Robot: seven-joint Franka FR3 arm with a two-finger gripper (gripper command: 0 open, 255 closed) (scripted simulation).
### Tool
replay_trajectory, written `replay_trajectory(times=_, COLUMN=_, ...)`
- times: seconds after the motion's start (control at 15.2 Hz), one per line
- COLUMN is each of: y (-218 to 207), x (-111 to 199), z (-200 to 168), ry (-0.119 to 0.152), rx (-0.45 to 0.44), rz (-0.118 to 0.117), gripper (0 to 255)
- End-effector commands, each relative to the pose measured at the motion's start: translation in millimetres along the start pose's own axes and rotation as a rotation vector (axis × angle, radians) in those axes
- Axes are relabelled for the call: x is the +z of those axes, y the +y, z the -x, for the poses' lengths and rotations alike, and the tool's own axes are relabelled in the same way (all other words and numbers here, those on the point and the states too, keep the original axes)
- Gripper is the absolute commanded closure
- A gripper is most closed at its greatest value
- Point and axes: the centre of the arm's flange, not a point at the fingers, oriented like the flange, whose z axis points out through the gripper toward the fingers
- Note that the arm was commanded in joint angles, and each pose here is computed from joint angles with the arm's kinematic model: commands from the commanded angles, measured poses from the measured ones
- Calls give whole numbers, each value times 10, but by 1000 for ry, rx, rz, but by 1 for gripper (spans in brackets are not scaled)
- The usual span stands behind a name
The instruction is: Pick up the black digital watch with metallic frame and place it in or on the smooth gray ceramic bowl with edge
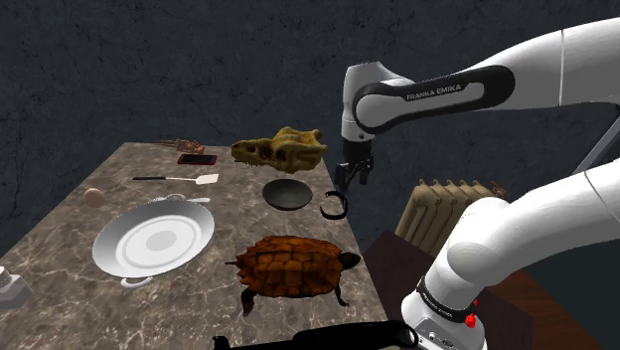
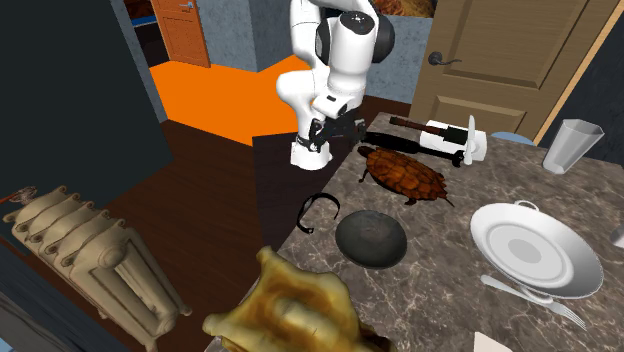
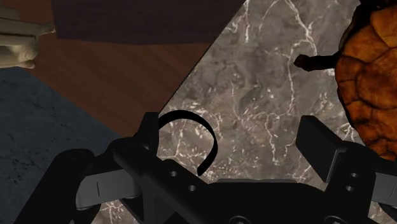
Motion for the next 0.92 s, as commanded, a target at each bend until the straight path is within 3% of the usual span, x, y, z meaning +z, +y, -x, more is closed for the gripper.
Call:
replay_trajectory(times=0.0, y=-46, x=217, z=-147, ry=20, rx=8, rz=6, gripper=0)
replay_trajectory(times=0.53, y=-184, x=987, z=-768, ry=86, rx=41, rz=31, gripper=0)
replay_trajectory(times=0.86, y=-183, x=1236, z=-820, ry=89, rx=42, rz=32, gripper=0)
